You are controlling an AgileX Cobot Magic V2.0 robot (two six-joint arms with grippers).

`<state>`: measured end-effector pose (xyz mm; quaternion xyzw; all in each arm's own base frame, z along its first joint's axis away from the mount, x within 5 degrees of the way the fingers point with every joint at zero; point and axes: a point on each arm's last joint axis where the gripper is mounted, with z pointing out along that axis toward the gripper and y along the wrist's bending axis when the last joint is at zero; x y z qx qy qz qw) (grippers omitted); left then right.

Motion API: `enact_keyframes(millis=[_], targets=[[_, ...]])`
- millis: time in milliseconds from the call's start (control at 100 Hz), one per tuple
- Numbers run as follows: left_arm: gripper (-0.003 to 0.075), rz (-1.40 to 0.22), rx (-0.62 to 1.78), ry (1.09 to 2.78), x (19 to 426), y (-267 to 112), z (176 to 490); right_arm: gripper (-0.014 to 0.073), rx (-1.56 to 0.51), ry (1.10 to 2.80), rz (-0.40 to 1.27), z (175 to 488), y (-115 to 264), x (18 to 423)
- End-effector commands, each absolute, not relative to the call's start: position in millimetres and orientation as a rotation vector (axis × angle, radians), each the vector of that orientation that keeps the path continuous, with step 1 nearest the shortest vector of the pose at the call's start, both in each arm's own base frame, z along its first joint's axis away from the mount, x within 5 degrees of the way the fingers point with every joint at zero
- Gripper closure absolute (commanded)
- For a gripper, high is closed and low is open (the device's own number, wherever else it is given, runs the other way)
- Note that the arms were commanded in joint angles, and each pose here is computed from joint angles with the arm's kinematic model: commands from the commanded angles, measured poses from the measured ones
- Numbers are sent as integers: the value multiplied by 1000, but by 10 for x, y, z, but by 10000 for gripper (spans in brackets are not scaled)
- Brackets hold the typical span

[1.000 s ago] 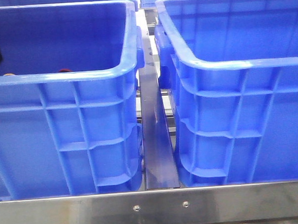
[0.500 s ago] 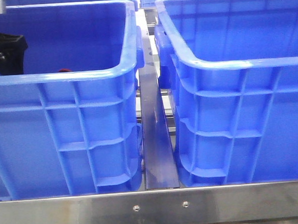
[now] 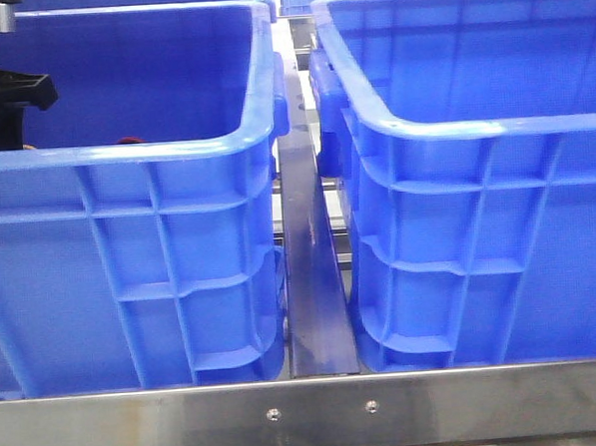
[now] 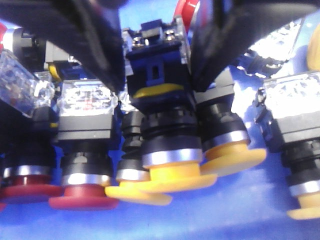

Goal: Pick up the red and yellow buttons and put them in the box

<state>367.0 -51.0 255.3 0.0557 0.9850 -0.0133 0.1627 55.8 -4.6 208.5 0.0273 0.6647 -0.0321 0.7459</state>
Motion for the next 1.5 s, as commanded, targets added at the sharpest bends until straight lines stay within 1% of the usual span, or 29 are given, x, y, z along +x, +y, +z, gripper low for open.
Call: enact_keyframes(millis=[0,140,330,520,640,920,1000,1120,1390,1490], targets=[[575,-59,157,2703,3675,-538,2801,664,45,1373,-70,2139,-37,537],[574,-62,156,2678,3650,-535,2875,664,45,1373,-70,2139,-37,537],[574,-74,148,2549,3490,-511,3184,664,45,1373,-70,2139,-37,537],[574,-114,126,2370,3151,-475,3501,664,45,1373,-70,2139,-37,537],[575,-150,123,2280,2906,-459,3641,664,45,1373,-70,2139,-37,537],[575,-213,98,2177,2469,-428,3804,664,45,1373,-70,2139,-37,537],[575,-231,165,2151,2373,-487,3826,664,45,1373,-70,2139,-37,537],[575,-320,309,2116,2234,-685,3860,664,45,1373,-70,2139,-37,537],[575,-487,704,2040,1937,-1288,3865,664,45,1373,-70,2139,-37,537],[575,-541,815,2025,1827,-1493,3833,664,45,1372,-70,2140,-37,537]])
